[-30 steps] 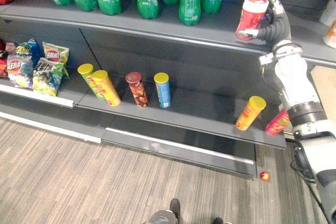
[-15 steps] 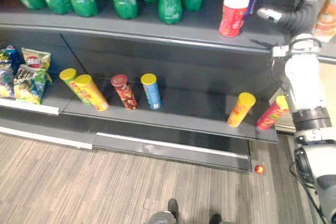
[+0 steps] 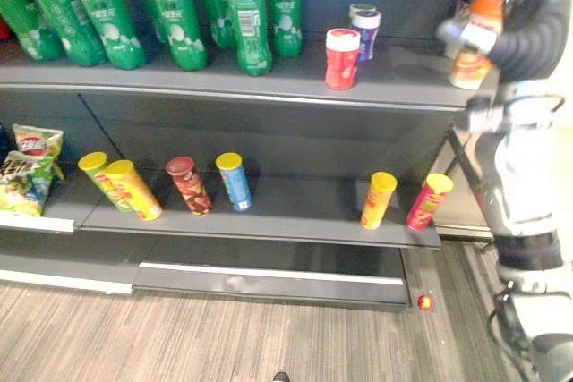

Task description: Put the gum and the chips on the shelf.

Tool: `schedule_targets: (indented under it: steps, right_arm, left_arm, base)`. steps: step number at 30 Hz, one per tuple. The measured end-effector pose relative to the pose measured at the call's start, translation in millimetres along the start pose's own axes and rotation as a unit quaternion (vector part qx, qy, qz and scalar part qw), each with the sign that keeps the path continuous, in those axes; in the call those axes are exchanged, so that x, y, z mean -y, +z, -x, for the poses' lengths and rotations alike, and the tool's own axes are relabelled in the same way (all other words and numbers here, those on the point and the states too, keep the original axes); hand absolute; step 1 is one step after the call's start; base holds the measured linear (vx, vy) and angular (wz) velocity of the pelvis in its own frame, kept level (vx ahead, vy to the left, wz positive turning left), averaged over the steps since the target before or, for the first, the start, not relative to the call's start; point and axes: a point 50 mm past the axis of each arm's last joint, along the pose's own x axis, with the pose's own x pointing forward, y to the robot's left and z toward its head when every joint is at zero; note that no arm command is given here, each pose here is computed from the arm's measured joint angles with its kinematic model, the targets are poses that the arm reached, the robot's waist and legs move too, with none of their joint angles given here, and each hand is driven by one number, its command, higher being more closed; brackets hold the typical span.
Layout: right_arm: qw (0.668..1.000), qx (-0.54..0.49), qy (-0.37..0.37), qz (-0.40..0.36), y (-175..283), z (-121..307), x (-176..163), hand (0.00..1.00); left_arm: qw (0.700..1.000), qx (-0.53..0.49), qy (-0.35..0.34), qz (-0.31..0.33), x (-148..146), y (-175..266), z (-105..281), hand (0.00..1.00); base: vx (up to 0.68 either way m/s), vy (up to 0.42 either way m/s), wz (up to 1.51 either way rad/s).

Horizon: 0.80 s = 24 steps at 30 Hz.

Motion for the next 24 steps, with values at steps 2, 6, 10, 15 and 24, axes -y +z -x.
schedule_targets:
  steps: [2,6,10,15,24]
  right_arm:
    - [0.998,-0.048,0.042,-0.028,-8.9,26.3,-17.2,0.0]
    - [0.966,-0.188,0.131,-0.121,-32.4,93.6,-52.3,0.0]
    - [0.923,-0.296,0.166,-0.18,-47.2,148.6,-74.2,0.0]
    - [0.814,-0.503,0.169,-0.234,-77.2,247.0,-97.5,0.0]
    - [0.62,-0.772,0.055,-0.127,-87.2,405.5,-78.1,0.0]
  left_arm:
    - [1.0,0.0,0.003,0.001,-0.7,-1.2,0.3,0.0]
    - [1.0,0.0,0.017,0.0,-3.7,-4.1,0.9,0.0]
    - [1.0,-0.005,0.029,0.0,-5.7,-6.5,0.9,0.0]
    - [0.999,-0.003,0.031,-0.018,-4.3,-3.8,0.2,0.0]
    - [0.999,-0.014,0.034,-0.01,-1.6,-6.6,0.2,0.0]
  base:
    - [0.0,0.0,-0.26]
    - [0.02,0.015,-0.15]
    - [0.04,0.018,-0.1]
    - [0.05,0.018,-0.03]
    - [0.06,0.029,0.02]
